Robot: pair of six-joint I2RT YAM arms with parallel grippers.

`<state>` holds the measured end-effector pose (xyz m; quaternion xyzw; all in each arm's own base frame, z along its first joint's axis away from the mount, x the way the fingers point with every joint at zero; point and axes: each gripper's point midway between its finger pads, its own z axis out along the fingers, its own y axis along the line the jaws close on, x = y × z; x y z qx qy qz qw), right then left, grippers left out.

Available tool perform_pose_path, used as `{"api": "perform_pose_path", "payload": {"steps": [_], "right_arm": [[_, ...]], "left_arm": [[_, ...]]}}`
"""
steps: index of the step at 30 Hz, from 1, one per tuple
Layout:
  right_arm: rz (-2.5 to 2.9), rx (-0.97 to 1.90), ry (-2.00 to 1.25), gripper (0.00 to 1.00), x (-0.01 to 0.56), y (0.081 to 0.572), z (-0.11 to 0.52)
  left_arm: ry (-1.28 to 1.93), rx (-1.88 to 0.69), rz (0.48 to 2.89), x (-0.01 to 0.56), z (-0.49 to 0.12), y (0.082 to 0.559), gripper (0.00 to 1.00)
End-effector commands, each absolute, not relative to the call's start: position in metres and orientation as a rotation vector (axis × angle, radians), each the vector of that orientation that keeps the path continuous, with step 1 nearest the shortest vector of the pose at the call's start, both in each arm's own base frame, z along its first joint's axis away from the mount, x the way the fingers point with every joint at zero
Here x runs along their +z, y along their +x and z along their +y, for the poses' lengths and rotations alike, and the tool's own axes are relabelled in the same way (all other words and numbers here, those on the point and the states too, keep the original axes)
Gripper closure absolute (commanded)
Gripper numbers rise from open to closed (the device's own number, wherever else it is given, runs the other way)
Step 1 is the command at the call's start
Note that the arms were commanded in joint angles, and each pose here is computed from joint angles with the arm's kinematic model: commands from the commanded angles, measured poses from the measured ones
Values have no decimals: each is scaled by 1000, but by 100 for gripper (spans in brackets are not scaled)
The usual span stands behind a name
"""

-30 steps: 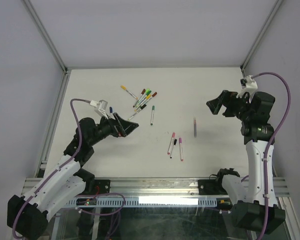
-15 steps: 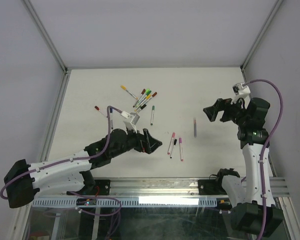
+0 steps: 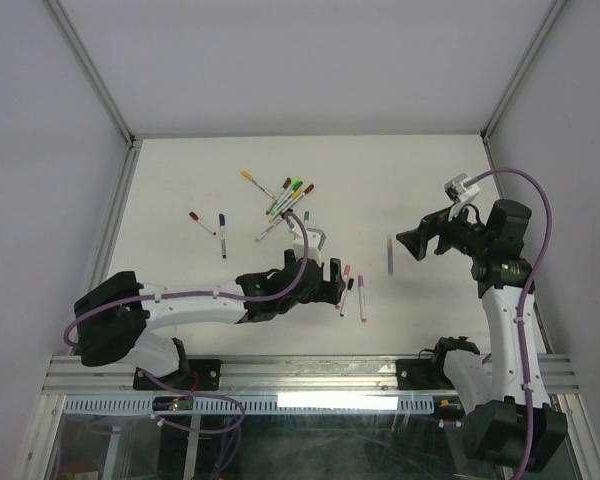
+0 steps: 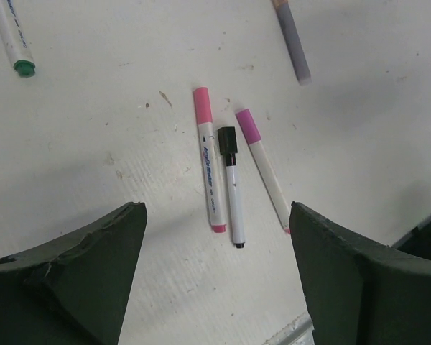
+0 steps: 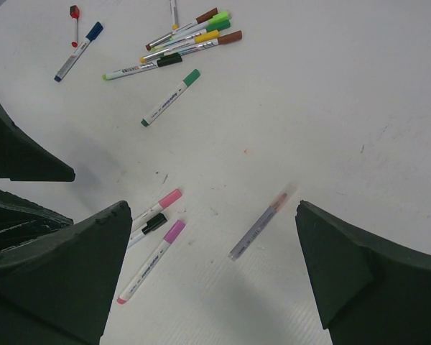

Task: Open the pen caps
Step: Pick up the pen from the center of the board.

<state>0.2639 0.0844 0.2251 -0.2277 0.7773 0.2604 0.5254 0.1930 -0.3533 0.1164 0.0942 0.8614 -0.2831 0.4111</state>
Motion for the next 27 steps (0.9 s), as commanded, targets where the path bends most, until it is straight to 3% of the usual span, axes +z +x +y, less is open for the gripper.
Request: {"api": "perform_pose_path", "payload": {"steps": [1, 27], "right_arm": [[1805, 587, -628, 0, 233, 263, 86], [1848, 603, -644, 0, 228, 261, 91]], "left_arm": [[248, -624, 2126, 123, -365, 209, 18], [319, -503, 2222, 83, -387, 216, 18]]}}
